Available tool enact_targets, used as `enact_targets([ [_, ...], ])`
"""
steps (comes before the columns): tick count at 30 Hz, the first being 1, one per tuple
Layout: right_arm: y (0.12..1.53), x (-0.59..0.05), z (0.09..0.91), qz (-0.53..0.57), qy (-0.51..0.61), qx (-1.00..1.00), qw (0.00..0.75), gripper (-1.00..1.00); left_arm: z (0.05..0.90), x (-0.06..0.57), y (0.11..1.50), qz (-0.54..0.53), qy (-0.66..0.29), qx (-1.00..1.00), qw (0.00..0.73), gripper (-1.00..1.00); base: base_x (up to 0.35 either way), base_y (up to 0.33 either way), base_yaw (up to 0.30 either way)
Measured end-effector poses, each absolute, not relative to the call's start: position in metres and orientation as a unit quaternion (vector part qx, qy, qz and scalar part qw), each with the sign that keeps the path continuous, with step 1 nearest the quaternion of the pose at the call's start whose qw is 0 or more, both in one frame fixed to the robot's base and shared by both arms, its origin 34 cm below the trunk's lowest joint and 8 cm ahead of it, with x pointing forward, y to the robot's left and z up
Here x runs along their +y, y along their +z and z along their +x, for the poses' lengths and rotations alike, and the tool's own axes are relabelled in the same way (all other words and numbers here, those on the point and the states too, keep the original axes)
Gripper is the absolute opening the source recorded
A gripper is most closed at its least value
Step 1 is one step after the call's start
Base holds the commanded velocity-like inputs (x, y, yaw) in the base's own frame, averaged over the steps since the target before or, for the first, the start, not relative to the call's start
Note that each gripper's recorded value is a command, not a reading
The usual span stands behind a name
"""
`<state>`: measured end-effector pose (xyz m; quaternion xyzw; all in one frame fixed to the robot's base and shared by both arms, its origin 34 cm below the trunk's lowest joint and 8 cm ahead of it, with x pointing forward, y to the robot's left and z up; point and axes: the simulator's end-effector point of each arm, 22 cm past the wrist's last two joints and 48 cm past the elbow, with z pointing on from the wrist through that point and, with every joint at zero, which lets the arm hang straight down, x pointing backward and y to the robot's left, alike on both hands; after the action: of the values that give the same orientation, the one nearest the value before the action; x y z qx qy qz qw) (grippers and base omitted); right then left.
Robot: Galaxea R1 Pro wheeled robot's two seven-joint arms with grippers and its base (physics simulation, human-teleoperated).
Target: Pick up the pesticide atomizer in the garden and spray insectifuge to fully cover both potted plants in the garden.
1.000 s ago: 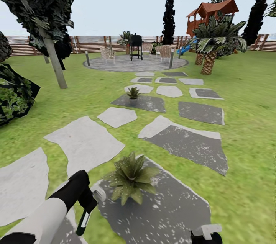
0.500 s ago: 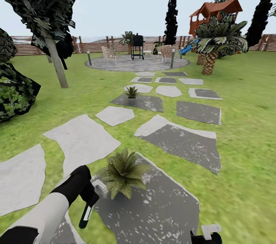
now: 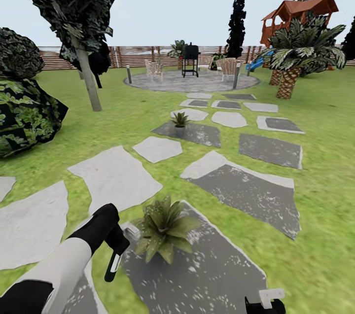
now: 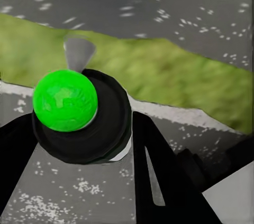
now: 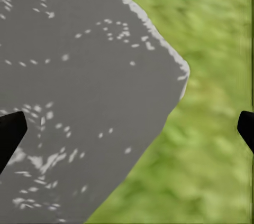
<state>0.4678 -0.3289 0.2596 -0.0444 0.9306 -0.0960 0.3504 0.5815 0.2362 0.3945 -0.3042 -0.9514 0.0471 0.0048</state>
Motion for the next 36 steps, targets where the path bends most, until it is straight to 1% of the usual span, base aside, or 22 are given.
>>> enact_targets([
  [6,0.26,-0.329,0.468,-0.044,-0.096,0.931,0.35,1.0,0.585,0.236,0.398,-0.304,0.047,-0.951,0.002,-1.0,0.223,-0.198,0.028],
  [11,0.26,-0.329,0.468,-0.045,-0.096,0.931,0.35,1.0,0.6,0.219,0.427,-0.301,0.087,-0.95,0.003,-1.0,0.213,-0.205,0.247],
  [15,0.26,-0.329,0.468,-0.045,-0.096,0.931,0.35,1.0,0.599,0.229,0.427,-0.318,0.061,-0.946,0.017,-1.0,0.231,-0.204,0.06],
  [21,0.26,-0.33,0.468,-0.045,-0.097,0.931,0.35,1.0,0.598,0.23,0.427,-0.322,0.056,-0.945,0.021,-1.0,0.232,-0.194,0.004],
  [27,0.259,-0.33,0.468,-0.045,-0.097,0.931,0.35,1.0,0.579,0.223,0.428,-0.356,0.067,-0.93,0.06,-1.0,0.035,-0.02,0.0],
  [30,0.259,-0.33,0.468,-0.045,-0.097,0.931,0.35,1.0,0.571,0.23,0.428,-0.366,0.058,-0.925,0.08,-1.0,0.001,-0.001,0.017],
  [36,0.259,-0.329,0.468,-0.045,-0.096,0.931,0.35,1.0,0.57,0.227,0.428,-0.369,0.058,-0.924,0.082,-1.0,0.0,0.0,0.233],
])
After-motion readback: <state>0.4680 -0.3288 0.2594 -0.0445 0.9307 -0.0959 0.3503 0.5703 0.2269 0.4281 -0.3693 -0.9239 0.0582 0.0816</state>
